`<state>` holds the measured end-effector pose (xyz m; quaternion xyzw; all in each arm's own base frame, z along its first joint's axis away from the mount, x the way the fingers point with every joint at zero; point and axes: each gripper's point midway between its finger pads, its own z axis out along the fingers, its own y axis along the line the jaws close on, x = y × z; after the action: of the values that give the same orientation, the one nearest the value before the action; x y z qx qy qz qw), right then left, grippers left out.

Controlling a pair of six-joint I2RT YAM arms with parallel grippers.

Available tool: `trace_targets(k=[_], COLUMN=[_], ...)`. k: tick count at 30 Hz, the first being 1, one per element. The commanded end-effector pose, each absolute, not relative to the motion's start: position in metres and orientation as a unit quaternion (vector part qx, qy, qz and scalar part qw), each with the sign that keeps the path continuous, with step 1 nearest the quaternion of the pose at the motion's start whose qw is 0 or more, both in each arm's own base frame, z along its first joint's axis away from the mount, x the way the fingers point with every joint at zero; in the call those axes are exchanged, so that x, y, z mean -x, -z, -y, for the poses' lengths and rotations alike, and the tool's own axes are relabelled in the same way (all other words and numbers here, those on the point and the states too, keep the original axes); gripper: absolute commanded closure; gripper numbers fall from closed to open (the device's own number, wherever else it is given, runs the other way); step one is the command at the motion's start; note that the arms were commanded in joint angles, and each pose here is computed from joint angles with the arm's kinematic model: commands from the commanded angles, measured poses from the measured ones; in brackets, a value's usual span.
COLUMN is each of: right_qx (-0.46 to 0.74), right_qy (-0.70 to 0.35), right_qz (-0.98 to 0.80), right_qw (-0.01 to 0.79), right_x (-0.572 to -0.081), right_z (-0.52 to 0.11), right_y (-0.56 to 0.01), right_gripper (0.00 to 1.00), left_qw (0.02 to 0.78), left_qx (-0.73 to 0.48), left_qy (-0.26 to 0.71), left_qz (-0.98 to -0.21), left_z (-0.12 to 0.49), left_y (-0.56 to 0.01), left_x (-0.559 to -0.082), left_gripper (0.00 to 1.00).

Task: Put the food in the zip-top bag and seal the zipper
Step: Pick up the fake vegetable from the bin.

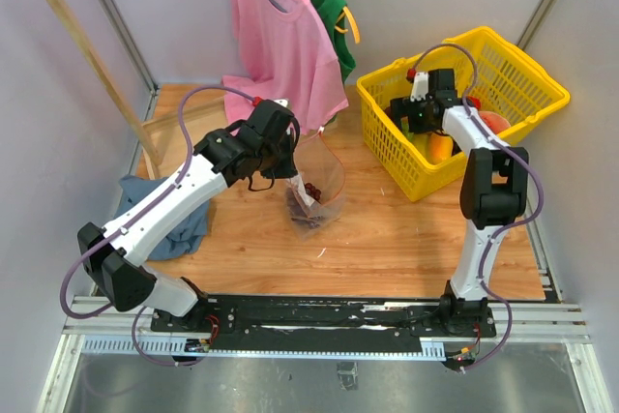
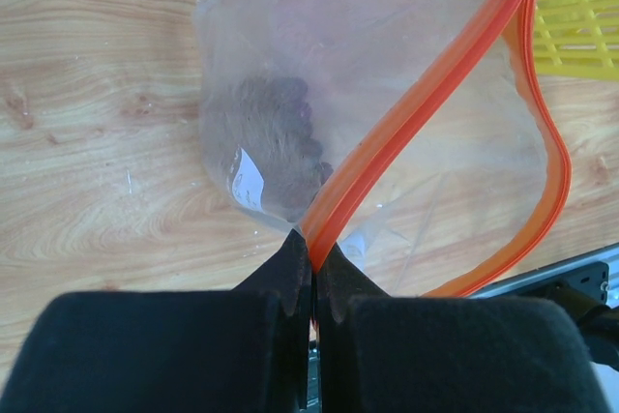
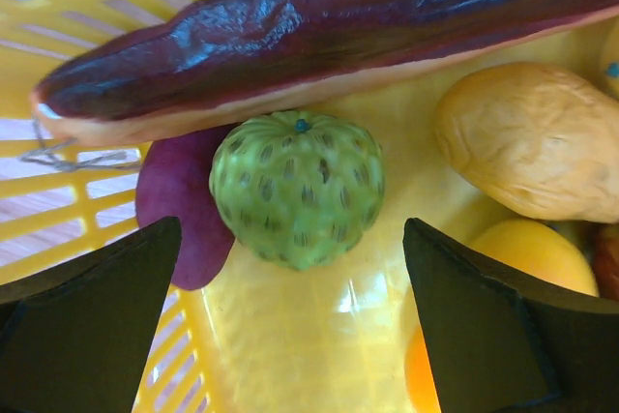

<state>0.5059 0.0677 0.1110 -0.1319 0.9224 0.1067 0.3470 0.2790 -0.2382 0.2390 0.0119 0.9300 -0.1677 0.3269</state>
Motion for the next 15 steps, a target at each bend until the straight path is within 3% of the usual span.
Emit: trace_targets(k=[1,8,12,15], right_qx=[0.116,0.109,0.112,0.110], right_qy=[-0.130,-0.143,-0.155,-0.162], right_qz=[-0.913,-0.916,-0.909,-0.907], right_qw=[0.368,0.358,0.370,0.372], right_x=[-0.519,-0.523,-0.525,-0.522], right_z=[-0.073,-0.077,-0.078,-0.078], right_y=[-0.089,-0.054,-0.057,-0.064], right_gripper=[0.01,0.00,0.15,0.33], left_qw=[0.339,0.333,0.331,0.330], left_qx=[-0.017,-0.018,-0.017,-0.016], left_qy=[0.177,0.181,0.182,0.182], left_qz=[-0.924,-0.925,-0.926,-0.926], left_z=[0.242,0.244,0.244,0.245], left_y=[-0.246,-0.244,-0.243,-0.242], left_x=[-0.287,-0.285,-0.285,-0.285], left_gripper=[1.00,1.00,1.00,1.00])
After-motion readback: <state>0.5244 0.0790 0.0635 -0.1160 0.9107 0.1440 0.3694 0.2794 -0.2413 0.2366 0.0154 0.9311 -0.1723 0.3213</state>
